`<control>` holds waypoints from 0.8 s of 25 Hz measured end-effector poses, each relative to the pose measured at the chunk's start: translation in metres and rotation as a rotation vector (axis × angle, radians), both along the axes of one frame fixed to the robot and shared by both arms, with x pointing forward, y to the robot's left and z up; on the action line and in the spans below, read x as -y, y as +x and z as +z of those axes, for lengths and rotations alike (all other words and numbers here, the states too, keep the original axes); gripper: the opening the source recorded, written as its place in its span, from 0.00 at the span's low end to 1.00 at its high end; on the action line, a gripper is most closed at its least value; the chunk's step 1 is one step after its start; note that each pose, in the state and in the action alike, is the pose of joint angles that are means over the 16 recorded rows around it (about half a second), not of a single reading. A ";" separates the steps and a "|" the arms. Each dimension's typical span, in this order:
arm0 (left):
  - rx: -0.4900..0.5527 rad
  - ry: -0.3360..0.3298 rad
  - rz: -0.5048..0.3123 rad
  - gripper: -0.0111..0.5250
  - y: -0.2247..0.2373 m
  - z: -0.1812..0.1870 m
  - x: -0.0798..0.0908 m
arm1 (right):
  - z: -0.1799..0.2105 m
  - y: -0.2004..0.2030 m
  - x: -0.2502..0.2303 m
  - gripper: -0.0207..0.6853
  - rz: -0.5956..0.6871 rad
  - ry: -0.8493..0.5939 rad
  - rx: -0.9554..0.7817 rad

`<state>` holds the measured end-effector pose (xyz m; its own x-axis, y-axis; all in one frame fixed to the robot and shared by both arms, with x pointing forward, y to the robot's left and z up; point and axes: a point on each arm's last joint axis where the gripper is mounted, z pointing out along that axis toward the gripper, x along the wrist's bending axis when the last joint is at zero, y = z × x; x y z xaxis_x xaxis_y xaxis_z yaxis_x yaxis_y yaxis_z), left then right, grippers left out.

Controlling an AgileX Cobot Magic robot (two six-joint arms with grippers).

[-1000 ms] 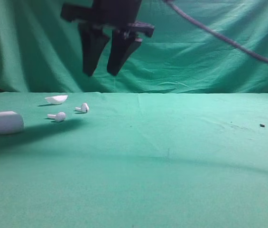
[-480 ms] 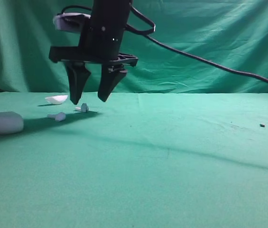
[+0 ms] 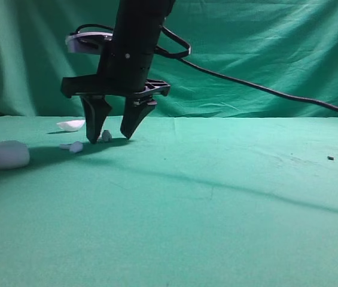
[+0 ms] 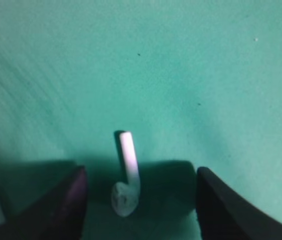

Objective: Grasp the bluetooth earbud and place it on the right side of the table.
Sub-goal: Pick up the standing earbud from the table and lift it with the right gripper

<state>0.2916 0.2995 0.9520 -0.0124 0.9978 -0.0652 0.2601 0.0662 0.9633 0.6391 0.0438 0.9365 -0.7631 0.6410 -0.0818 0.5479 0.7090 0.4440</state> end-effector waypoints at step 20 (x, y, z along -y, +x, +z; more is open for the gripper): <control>0.000 0.000 0.000 0.02 0.000 0.000 0.000 | 0.040 0.001 0.014 0.14 -0.022 0.011 0.009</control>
<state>0.2916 0.2995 0.9520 -0.0124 0.9978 -0.0652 0.2601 0.0662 0.9633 0.6405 0.0297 0.9760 -0.7479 0.6589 -0.0811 0.5597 0.6915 0.4567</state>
